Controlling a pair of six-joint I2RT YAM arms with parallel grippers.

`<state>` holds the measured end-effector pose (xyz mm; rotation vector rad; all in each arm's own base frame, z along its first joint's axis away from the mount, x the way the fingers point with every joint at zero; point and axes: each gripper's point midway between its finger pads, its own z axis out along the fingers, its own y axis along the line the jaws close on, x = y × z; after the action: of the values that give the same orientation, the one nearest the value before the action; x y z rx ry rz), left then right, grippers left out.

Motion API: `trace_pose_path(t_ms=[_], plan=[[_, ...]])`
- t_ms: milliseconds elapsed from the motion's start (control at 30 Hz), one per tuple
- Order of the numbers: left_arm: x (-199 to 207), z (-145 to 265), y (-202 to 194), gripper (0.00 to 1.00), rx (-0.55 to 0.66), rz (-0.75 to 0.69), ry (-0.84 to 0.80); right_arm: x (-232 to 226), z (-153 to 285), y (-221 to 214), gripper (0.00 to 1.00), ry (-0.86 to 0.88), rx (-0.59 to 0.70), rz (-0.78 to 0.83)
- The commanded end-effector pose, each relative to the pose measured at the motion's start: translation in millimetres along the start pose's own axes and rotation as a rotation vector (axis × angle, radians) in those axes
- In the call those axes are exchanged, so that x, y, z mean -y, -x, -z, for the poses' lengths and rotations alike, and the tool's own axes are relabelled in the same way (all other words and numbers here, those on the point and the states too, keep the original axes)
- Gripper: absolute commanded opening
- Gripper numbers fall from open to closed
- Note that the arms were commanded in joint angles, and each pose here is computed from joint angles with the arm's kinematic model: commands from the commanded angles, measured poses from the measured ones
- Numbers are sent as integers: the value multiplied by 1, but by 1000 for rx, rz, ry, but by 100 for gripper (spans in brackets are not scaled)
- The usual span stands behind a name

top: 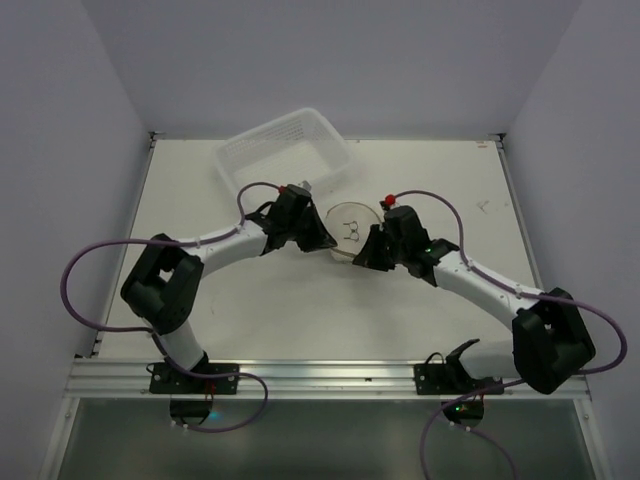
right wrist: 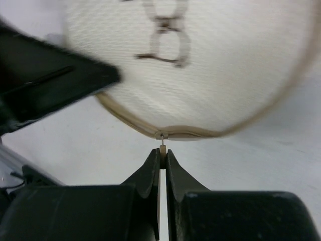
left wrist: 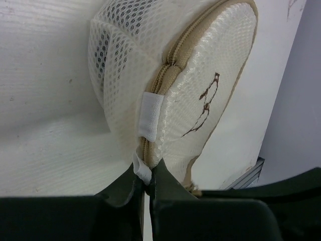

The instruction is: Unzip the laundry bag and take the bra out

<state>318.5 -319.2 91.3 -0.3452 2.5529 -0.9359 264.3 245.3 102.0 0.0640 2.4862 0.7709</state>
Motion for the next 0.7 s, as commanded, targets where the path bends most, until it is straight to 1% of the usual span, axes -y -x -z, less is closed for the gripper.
trace_pose_path(t_ms=[0,67,133,167,200,233,267,300,333,367,433,467,500,533,567,667], plan=[[-9,14,28,0,65,-66,16,60,26,18,0,-131,89,-91],[-14,20,34,0,65,-114,1,85,36,26,0,-153,109,-129],[-16,24,44,0,79,-154,-21,93,40,27,0,-166,101,-112],[-15,23,45,0,61,-171,-41,92,42,26,0,-166,89,-100],[-16,22,47,0,54,-221,-52,91,42,27,0,-160,86,-88],[-9,24,58,0,58,-240,-73,88,42,27,0,-146,78,-78],[-12,16,60,0,34,-254,-66,82,41,26,0,-114,74,-71],[-7,12,62,0,12,-311,-89,72,40,23,0,-61,52,-68],[11,14,77,0,26,-343,-109,66,39,22,0,-37,44,-72],[8,0,78,0,-3,-353,-95,54,38,22,0,-3,42,-57],[17,-9,89,0,-5,-378,-107,40,36,20,0,28,31,-60],[31,-17,102,2,11,-387,-128,25,33,18,0,56,20,-38],[39,-20,107,13,13,-379,-147,18,31,18,0,68,16,-36],[47,-21,111,19,13,-372,-163,9,29,17,0,82,13,-47],[59,-23,118,31,22,-369,-192,-5,25,17,0,107,6,-33],[70,-17,124,54,41,-321,-204,-24,19,24,0,142,18,-49]])
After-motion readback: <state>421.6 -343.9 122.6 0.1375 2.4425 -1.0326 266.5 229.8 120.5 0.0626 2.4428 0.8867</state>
